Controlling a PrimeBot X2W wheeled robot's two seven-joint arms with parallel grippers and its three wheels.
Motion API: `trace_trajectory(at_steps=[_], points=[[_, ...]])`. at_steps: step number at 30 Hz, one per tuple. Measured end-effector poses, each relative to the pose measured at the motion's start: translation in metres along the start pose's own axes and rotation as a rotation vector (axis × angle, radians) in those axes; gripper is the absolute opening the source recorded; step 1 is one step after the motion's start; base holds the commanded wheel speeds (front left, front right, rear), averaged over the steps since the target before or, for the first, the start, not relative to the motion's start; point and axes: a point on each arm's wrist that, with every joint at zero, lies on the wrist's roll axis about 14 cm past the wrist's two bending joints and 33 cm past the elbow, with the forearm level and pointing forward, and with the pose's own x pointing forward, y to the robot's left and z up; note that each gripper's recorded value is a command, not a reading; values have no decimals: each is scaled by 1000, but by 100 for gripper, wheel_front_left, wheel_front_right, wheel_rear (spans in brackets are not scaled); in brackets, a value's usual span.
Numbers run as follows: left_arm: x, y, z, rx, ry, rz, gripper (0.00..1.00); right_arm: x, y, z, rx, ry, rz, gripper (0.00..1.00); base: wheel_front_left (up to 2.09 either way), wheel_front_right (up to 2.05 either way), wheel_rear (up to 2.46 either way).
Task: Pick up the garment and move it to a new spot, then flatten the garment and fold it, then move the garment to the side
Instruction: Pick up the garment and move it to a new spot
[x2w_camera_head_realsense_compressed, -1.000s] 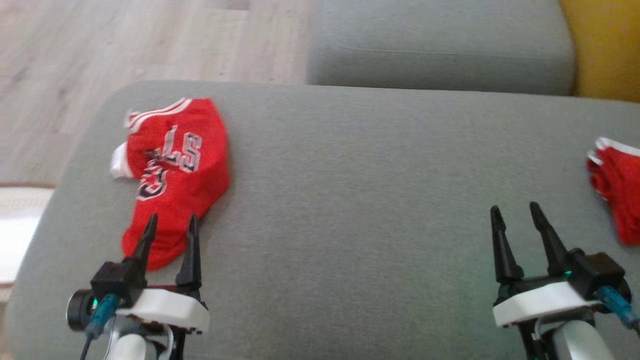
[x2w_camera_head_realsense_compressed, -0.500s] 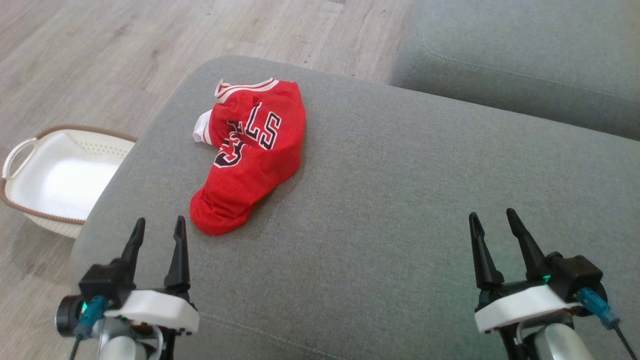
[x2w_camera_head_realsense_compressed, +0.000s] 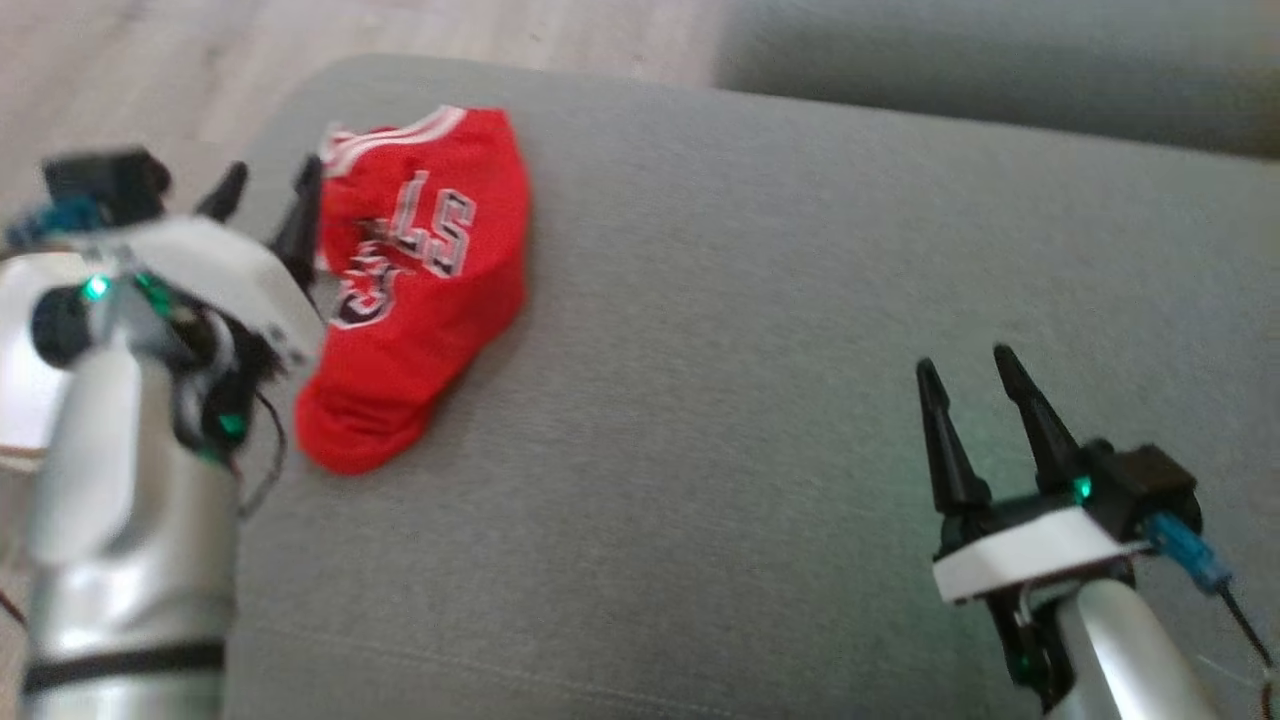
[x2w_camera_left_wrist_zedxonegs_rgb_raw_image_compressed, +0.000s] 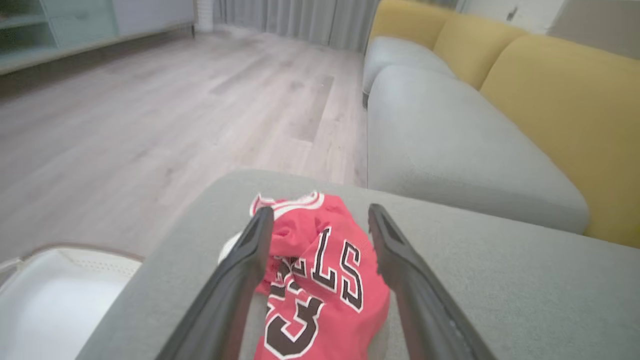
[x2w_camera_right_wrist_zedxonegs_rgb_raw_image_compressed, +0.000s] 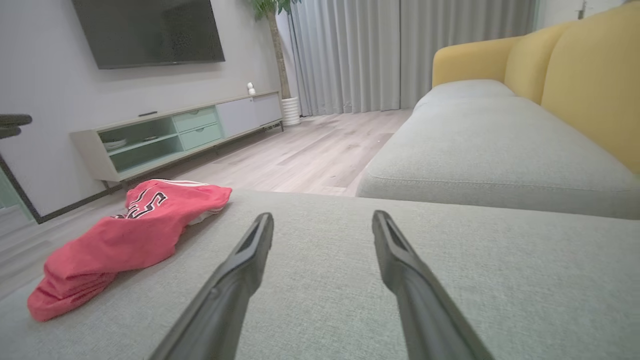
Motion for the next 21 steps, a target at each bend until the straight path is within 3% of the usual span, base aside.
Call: trace_trajectory(at_steps=[5, 11, 19, 21], points=[[46, 1, -50, -58, 286, 12, 100, -1, -27, 4, -6, -9, -55, 100, 0, 0, 0], [79, -5, -110, -125, 491, 46, 100, -13, -62, -1, 7, 4, -144, 100, 0, 0, 0], [83, -23, -189, -100, 762, 35, 100, -29, -99, -17, 5, 51, -241, 100, 0, 0, 0], [92, -24, -188, -89, 763, 30, 0, -33, -104, -22, 11, 65, -256, 100, 0, 0, 0]])
